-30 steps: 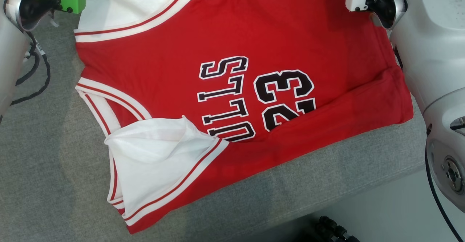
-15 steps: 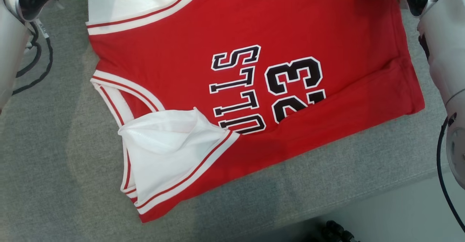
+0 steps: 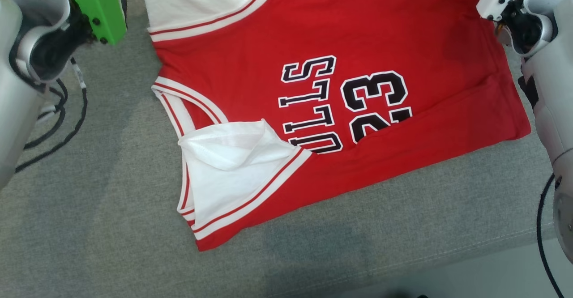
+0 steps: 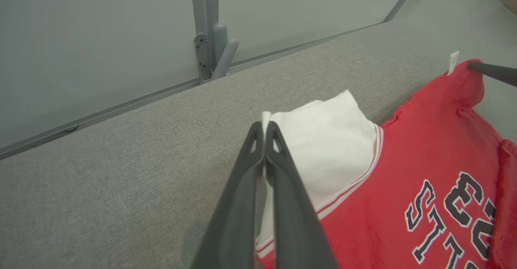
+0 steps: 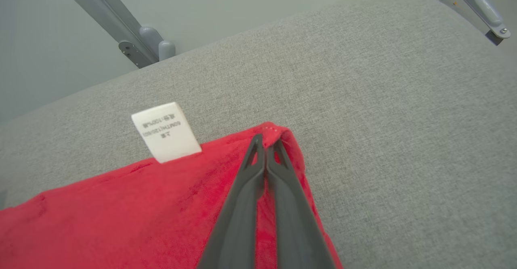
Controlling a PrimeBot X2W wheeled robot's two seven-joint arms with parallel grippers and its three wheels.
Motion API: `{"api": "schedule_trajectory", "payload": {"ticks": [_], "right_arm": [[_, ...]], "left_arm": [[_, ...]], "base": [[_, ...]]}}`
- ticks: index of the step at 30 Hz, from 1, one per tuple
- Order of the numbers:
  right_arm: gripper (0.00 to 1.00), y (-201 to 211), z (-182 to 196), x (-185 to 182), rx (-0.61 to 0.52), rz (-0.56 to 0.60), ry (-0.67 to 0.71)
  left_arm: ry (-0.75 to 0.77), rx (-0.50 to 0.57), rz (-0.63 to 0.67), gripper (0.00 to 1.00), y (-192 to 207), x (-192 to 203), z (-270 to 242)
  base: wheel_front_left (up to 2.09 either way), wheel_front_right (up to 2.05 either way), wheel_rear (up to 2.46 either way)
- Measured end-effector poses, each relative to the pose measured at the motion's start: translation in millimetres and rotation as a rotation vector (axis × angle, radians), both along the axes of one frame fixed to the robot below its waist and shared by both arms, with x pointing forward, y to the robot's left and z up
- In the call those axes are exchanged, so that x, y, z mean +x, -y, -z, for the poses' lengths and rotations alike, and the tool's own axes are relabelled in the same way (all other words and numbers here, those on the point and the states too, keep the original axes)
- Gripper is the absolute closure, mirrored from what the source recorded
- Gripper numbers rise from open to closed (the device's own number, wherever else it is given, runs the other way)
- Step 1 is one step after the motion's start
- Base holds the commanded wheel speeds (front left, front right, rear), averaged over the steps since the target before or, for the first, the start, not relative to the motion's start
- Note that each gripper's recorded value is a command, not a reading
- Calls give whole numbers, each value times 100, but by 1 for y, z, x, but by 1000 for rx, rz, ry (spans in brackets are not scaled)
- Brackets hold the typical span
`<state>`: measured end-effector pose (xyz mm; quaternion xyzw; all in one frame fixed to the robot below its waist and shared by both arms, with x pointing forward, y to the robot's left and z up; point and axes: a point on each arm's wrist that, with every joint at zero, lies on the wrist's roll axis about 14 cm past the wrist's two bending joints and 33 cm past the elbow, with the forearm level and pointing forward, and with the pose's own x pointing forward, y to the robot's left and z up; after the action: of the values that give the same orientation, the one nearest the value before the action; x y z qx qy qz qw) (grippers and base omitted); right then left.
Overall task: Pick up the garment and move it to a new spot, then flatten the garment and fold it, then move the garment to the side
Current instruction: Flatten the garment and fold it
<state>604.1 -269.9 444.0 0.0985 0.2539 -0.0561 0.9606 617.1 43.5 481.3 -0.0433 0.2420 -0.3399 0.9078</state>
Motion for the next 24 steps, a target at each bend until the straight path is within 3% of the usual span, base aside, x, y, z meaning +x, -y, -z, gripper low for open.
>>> {"api": "schedule_trajectory", "payload": {"ticks": [7, 16, 24], "right_arm": [[100, 4, -11, -22, -14, -67, 34], [100, -3, -22, -52, -105, -260, 43], [100, 14, -34, -64, -117, -253, 99]], "left_arm": [[4, -97, 5, 100, -17, -49, -13], [4, -174, -41, 100, -32, -113, -25], [49, -247, -95, 100, -42, -142, -43]], "base": [[0, 0, 0], [0, 0, 0], [0, 0, 0]]}}
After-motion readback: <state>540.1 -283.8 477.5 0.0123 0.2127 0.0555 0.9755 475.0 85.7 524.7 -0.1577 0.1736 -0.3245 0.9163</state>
